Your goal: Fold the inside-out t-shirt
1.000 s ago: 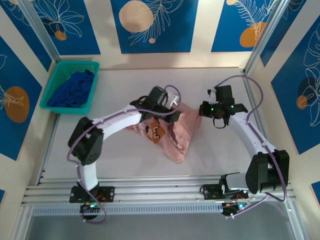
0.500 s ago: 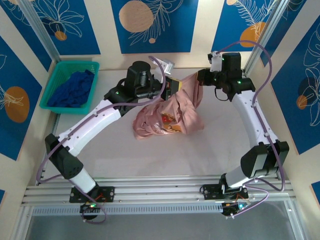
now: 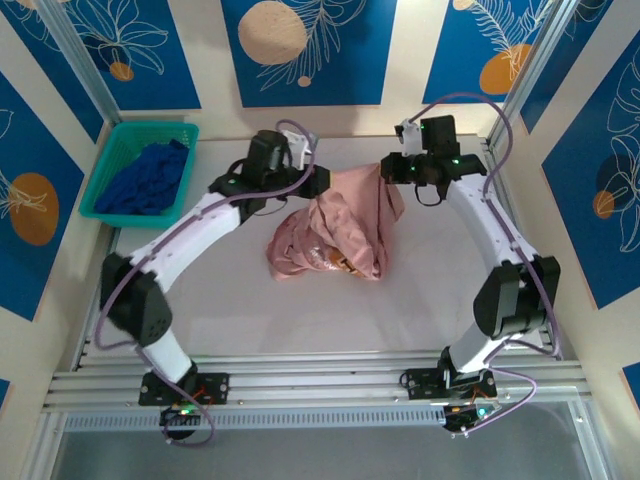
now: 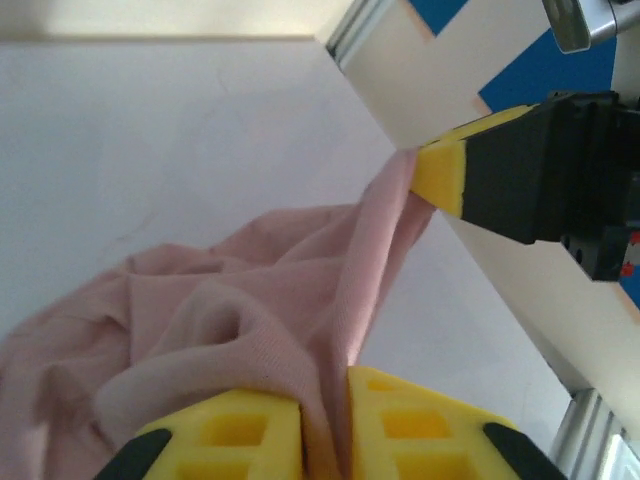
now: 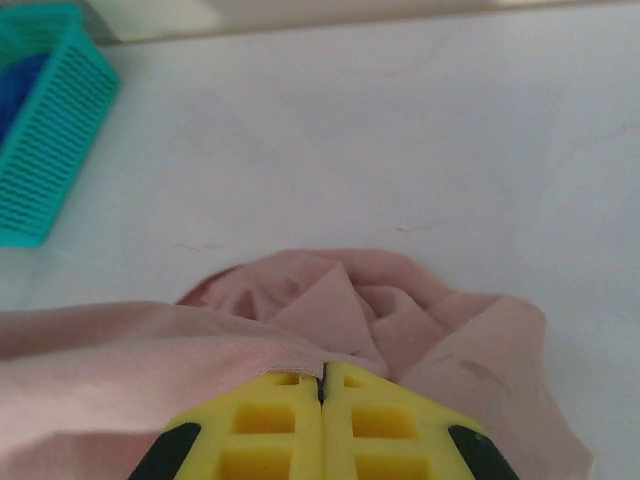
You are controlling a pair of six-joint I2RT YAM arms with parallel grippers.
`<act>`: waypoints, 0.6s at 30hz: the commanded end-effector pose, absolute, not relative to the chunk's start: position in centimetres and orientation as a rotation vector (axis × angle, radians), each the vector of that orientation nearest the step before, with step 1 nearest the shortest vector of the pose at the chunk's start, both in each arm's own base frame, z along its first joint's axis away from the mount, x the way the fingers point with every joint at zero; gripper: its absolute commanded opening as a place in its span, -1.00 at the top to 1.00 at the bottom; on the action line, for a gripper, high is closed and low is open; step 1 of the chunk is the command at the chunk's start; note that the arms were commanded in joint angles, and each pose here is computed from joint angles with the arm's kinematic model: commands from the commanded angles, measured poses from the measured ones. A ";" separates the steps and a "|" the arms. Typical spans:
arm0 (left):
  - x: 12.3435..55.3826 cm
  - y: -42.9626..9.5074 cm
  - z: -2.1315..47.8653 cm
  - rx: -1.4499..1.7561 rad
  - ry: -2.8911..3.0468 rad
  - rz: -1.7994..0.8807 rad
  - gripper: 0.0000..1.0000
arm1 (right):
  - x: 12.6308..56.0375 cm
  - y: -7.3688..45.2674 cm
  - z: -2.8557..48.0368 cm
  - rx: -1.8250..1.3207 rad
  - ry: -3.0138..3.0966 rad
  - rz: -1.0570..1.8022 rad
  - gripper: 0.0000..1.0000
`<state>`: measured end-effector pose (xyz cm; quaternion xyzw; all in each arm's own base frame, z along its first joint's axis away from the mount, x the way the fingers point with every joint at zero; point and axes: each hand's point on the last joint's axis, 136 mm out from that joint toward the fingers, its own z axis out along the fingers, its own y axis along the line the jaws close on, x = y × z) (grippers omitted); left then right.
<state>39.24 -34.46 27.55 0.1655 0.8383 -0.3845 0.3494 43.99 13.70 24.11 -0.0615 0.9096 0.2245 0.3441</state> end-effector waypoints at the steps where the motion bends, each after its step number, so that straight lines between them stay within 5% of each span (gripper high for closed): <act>1: 40.2 -36.7 24.2 0.461 2.259 -1.069 0.45 | 44.8 11.9 20.8 -0.098 2.442 0.503 1.00; 7: 37.6 -35.1 22.1 0.500 2.241 -1.041 -0.09 | 45.0 11.5 19.4 -0.083 2.472 0.510 1.00; 12: 34.2 -35.2 18.2 0.550 2.285 -1.005 -0.27 | 44.9 11.4 18.7 -0.081 2.485 0.516 1.00; 18: 35.4 -35.5 14.3 0.561 2.359 -0.900 -0.30 | 44.8 11.6 18.8 -0.079 2.483 0.536 1.00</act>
